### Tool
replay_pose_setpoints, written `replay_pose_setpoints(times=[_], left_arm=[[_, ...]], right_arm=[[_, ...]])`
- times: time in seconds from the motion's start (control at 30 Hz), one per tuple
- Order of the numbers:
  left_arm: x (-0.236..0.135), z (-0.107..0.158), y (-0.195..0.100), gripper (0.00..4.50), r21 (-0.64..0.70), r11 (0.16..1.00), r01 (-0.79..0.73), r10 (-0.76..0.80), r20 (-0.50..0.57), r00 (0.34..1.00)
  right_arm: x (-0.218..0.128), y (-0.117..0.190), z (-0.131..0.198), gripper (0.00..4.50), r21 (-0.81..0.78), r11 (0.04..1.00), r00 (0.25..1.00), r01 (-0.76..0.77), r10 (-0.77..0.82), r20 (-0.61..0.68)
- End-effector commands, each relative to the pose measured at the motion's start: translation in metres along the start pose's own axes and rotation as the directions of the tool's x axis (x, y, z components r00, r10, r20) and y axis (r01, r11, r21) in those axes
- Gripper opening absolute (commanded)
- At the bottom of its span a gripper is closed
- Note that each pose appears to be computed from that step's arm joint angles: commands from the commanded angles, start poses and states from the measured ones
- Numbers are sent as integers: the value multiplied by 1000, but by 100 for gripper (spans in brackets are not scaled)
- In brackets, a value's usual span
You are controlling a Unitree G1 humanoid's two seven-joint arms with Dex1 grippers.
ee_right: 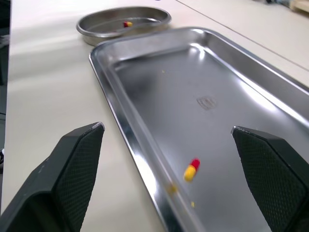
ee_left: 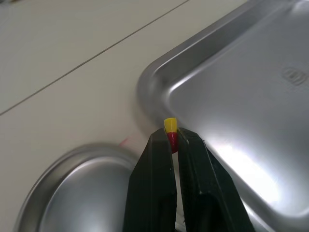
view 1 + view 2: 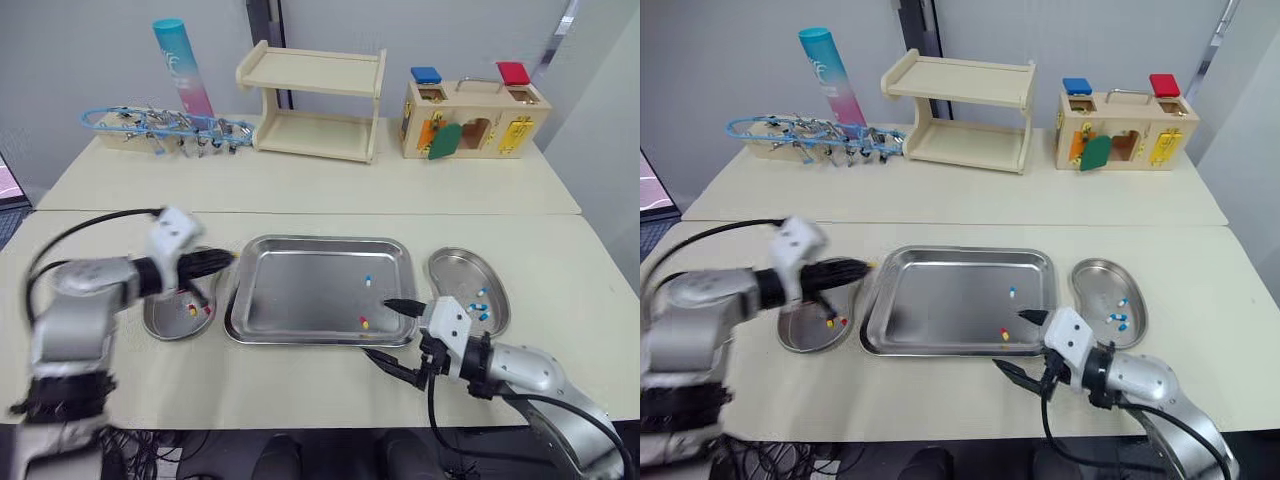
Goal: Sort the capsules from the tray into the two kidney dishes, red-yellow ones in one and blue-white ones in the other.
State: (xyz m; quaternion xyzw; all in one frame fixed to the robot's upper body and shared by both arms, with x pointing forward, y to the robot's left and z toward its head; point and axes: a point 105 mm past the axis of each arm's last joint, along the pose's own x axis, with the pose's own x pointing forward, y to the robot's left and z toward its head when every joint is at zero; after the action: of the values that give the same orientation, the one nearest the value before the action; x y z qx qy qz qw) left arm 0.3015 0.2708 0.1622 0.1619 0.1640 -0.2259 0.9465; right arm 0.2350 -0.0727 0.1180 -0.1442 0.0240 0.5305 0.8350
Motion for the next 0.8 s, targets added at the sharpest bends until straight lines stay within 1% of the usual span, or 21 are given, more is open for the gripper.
replay_pose_setpoints(times=[0.03,0.13,0.2,0.3,0.43,0.47,0.57,0.67,0.8], left_arm=[[-22,2,10,3,-27,990,-137,138,28,990],[-28,-12,14,3,-123,968,-218,220,8,975],[-28,-17,14,3,-141,963,-231,232,-7,973],[-24,-14,12,76,-182,957,-225,231,16,973],[-25,-9,13,203,-185,956,-226,236,33,971],[-25,-8,13,242,-186,956,-225,236,36,971],[-28,-3,9,333,-199,960,-197,212,54,976],[-41,-1,11,428,-187,961,-205,222,72,972],[-65,-4,18,428,-163,959,-231,248,94,964]], right_arm=[[2,2,7,450,-43,998,998,-53,55,36],[5,4,10,450,-60,993,994,-98,101,49],[6,3,10,450,-65,992,992,-111,115,54],[7,2,10,450,-68,991,991,-118,122,53],[7,2,9,450,-68,990,991,-120,124,52],[7,2,9,450,-67,990,991,-120,124,52],[6,2,8,450,-67,991,991,-117,121,51],[5,-1,8,450,-70,992,993,-103,107,49],[1,-4,8,450,-67,993,994,-92,96,52]])
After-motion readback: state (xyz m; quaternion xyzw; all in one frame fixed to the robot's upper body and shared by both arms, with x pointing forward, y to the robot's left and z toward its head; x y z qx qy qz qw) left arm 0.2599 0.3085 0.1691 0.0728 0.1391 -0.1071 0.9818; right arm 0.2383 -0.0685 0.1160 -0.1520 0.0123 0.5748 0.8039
